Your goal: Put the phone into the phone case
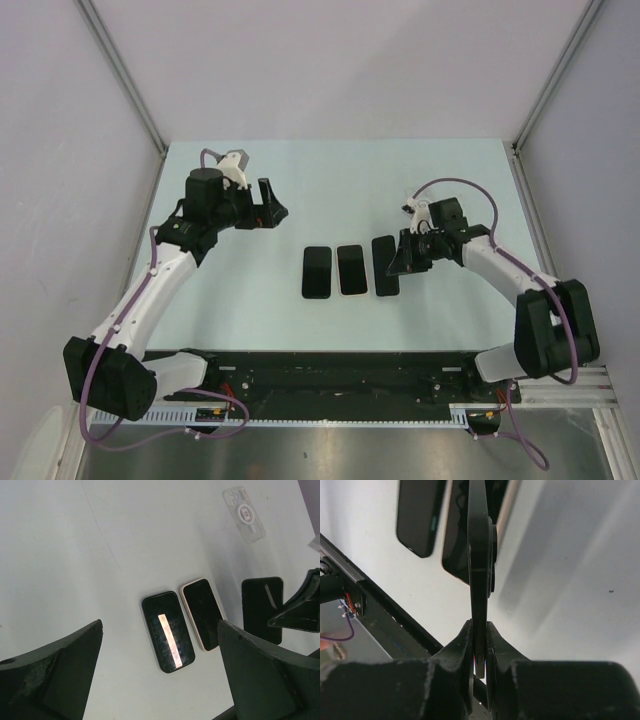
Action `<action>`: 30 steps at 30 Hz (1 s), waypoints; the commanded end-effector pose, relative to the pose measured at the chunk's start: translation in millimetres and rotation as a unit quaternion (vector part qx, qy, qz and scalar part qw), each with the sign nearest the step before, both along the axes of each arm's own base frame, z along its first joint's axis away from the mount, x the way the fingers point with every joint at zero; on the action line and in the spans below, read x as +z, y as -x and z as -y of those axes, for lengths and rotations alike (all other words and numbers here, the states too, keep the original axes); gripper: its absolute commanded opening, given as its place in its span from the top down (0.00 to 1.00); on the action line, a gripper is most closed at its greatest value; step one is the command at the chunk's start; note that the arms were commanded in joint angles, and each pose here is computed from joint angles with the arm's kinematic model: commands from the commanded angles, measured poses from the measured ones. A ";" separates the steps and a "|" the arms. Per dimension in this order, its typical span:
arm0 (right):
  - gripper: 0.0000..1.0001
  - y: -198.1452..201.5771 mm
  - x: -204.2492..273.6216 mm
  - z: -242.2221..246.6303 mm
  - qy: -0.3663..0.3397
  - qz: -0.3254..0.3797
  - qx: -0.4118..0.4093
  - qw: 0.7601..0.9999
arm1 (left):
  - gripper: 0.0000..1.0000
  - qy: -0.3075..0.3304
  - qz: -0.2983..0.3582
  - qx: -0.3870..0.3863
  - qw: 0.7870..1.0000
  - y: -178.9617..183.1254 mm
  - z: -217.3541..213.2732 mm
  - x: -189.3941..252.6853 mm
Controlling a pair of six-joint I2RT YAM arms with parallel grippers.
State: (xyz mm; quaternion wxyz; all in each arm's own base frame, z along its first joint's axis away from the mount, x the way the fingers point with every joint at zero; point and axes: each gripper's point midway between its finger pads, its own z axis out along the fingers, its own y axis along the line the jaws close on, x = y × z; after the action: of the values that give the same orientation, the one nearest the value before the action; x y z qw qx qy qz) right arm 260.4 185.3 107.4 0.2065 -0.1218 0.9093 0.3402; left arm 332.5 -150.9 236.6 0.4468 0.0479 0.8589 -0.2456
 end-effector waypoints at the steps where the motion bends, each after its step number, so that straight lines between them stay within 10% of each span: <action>1: 0.89 -1.5 -16.0 -1.1 -0.015 -0.065 -0.013 0.998 | 0.00 0.013 0.009 -0.005 1.000 -0.7 3.9 5.3; 20: 0.70 -33.3 -74.3 46.1 0.062 -0.125 -0.097 0.985 | 0.00 0.018 -0.006 -0.014 1.000 -2.2 8.4 -2.2; 30: 0.35 -67.6 -59.2 81.4 0.140 -0.072 -0.184 0.970 | 0.00 0.046 -0.012 -0.032 0.998 2.0 18.6 -2.7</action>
State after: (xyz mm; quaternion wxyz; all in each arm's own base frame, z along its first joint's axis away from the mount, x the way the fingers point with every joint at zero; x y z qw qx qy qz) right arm 293.3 121.7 25.1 0.1137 0.0279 0.9671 0.2258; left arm 330.2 -160.2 226.1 0.4254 0.0512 0.8626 -0.2690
